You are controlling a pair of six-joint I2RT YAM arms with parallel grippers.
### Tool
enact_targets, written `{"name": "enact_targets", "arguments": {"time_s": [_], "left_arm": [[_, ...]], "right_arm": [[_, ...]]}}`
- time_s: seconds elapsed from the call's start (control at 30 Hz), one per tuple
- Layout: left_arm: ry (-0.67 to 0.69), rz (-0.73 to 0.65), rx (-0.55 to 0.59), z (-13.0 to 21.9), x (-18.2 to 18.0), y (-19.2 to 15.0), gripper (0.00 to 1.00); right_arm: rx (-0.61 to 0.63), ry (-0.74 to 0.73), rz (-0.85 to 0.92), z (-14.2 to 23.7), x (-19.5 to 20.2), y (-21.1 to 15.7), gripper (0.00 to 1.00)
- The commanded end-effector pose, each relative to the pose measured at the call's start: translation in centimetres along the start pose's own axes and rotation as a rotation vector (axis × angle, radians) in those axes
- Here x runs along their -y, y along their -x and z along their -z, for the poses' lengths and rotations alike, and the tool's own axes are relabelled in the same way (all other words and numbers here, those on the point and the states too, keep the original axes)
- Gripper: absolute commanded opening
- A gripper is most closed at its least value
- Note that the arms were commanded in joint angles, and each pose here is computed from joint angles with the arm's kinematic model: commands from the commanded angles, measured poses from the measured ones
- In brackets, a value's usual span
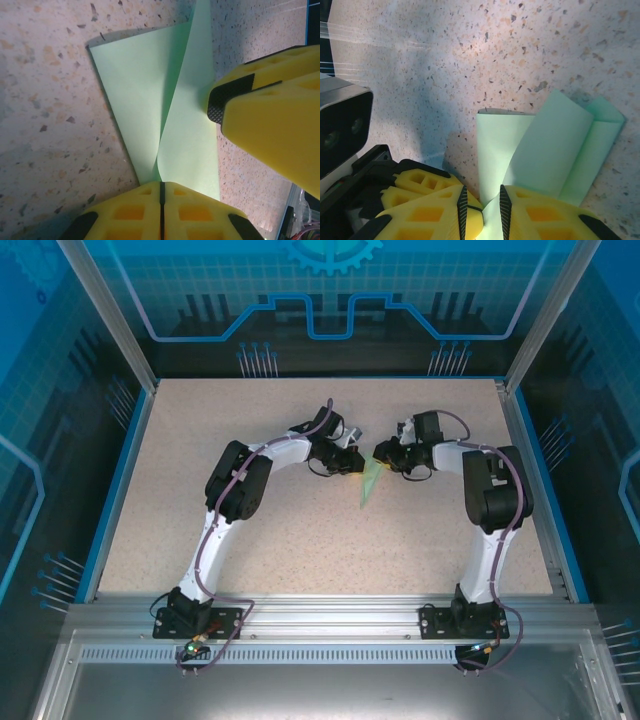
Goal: Fold a paper plane with a square sheet of paper (fold left side to right side)
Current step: Fold the wing for the fifth time at the center of the table.
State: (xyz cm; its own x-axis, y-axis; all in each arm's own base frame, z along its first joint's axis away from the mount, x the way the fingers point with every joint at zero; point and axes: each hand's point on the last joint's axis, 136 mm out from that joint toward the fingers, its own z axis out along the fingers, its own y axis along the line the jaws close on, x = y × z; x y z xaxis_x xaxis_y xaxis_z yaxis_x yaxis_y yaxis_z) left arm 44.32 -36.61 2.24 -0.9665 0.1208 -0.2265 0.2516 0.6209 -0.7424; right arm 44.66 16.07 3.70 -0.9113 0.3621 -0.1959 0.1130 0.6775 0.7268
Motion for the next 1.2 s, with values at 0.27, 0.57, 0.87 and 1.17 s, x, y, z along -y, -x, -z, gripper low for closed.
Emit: {"name": "enact_targets", "arguments": {"time_s": [0.27,0.57,0.87,1.17], "left_arm": [[0.05,0.056,0.007,0.1,-2.0,0.5,0.09],[0.046,0.061,0.0,0.2,-1.9,0.3,0.12],[0.023,-0.007,0.089,5.1,2.3,0.4,0.4],[-0.109,-0.073,0.087,7.3,7.8,-4.8,0.41]], "right_arm": [[-0.032,-0.071,-0.002,-1.1,1.7,-0.7,0.27],[-0.079,-0.151,-0.051,-1.6,3.7,-1.8,0.27],[-0.124,-0.233,-0.104,-1.7,5.8,-3.0,0.28],[-0.124,-0.237,-0.109,-1.8,5.9,-3.0,0.28]]}}
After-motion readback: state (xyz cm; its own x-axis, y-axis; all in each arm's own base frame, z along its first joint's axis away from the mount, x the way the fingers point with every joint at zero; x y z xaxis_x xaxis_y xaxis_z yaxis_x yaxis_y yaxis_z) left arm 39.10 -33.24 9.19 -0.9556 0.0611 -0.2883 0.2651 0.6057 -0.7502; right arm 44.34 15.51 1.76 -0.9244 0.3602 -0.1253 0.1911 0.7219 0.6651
